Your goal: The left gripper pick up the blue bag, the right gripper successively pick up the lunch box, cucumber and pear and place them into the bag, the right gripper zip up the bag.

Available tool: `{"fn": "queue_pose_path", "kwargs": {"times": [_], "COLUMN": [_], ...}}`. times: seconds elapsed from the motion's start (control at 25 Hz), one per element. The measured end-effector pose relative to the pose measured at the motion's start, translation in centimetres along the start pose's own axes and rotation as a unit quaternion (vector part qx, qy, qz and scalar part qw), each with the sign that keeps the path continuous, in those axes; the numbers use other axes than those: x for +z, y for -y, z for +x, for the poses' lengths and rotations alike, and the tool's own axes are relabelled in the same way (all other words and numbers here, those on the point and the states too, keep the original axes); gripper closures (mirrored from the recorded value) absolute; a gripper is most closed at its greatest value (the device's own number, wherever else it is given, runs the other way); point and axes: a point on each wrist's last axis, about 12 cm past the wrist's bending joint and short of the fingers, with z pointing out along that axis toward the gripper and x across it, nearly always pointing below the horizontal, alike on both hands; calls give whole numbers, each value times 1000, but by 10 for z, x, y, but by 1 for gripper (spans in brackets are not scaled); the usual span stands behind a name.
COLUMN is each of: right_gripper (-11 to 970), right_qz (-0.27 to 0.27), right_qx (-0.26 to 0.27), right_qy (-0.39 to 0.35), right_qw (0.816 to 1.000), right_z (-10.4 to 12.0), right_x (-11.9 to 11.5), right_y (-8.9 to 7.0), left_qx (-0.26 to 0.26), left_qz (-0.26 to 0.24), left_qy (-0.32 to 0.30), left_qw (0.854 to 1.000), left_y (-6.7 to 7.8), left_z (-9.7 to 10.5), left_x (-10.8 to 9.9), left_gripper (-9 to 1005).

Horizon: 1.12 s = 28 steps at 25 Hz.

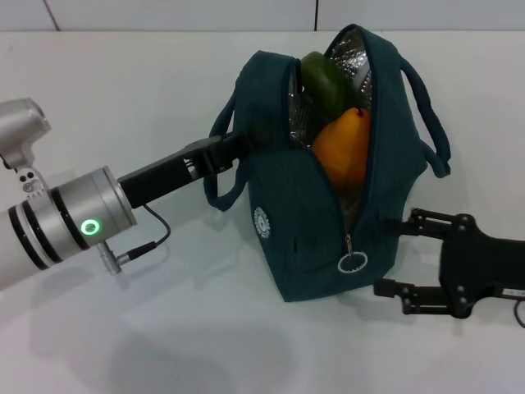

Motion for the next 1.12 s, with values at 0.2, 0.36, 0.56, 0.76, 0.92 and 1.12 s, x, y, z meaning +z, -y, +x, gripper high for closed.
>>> {"fn": "queue_pose_path", "kwargs": {"times": [0.2,0.36,0.56,0.76,0.92,1.12], "right_gripper": [191,191,191,196,203,218], "right_qz": [-17,-29,-31,-28,-22,-29], "right_qx": [11,15,18,26,27,25], "right_qy": [-9,-24,-32,-34,-33,-38], "right_qw": [1000,999,999,999,999,999], "right_z": [2,6,9,12,13,13], "right_x": [13,22,24,25,26,29], "right_y": [2,1,-1,-1,-1,-2], "left_qx": [1,-1,0,1,1,1], "left_qz": [2,2,2,3,3,2], "left_qy": [-1,-1,-1,-1,1,2], "left_qw": [1000,1000,1000,1000,1000,1000], "left_y": [0,0,1,1,1,0], "left_z": [-1,-1,-1,-1,-2,-2], "left_x": [1,2,2,3,3,3], "left_gripper": [920,918,915,913,911,908]}}
